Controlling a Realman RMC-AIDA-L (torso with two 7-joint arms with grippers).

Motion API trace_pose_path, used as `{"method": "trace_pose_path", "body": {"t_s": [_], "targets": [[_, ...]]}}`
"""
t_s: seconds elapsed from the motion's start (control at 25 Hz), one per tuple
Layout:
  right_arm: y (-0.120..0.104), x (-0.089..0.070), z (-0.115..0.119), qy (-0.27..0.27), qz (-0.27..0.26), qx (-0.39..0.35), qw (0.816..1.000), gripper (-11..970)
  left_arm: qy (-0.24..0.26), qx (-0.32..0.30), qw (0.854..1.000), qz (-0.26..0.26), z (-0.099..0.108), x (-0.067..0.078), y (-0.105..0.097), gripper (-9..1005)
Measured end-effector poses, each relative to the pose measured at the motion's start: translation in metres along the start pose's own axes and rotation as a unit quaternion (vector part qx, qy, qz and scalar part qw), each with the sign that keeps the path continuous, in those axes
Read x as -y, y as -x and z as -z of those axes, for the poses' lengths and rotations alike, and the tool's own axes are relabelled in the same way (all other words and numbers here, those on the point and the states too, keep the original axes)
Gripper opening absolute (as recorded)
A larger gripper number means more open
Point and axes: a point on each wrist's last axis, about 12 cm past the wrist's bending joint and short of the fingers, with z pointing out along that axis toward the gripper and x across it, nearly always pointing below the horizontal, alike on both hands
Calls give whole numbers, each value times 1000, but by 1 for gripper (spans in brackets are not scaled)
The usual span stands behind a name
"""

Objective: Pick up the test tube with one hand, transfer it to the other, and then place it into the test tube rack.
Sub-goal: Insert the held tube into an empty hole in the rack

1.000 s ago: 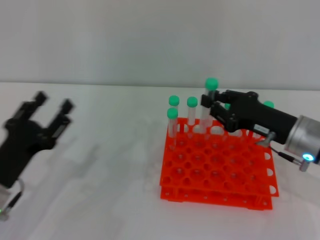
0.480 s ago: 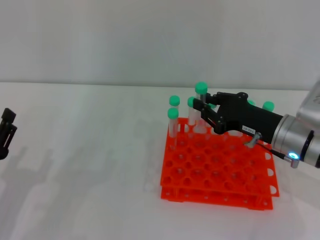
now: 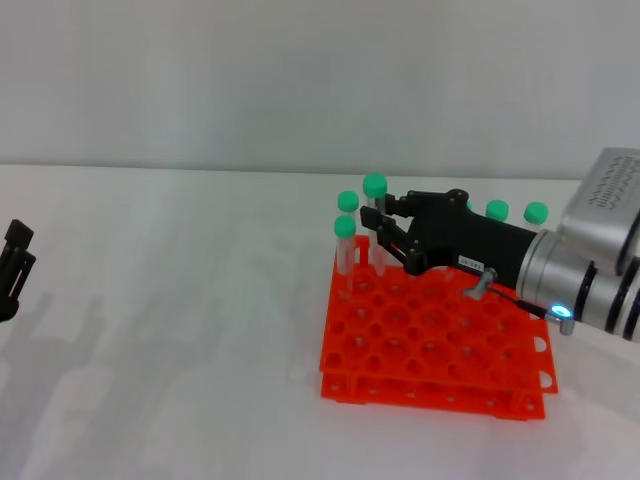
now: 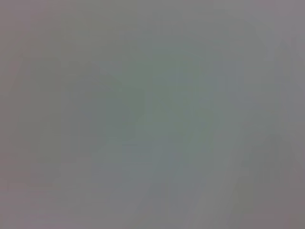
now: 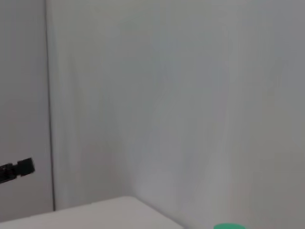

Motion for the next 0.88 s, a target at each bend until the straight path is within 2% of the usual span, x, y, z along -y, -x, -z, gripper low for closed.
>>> {"method": "trace_pose_path", "body": {"t_s": [0.4, 0.88], "targets": [[-7, -6, -6, -46, -12, 12, 999, 206, 5, -5, 1000, 0, 4, -1, -1, 700], [-13, -17, -6, -40, -25, 11, 999, 206, 3, -10, 1000, 1, 6, -1, -2, 699]]}}
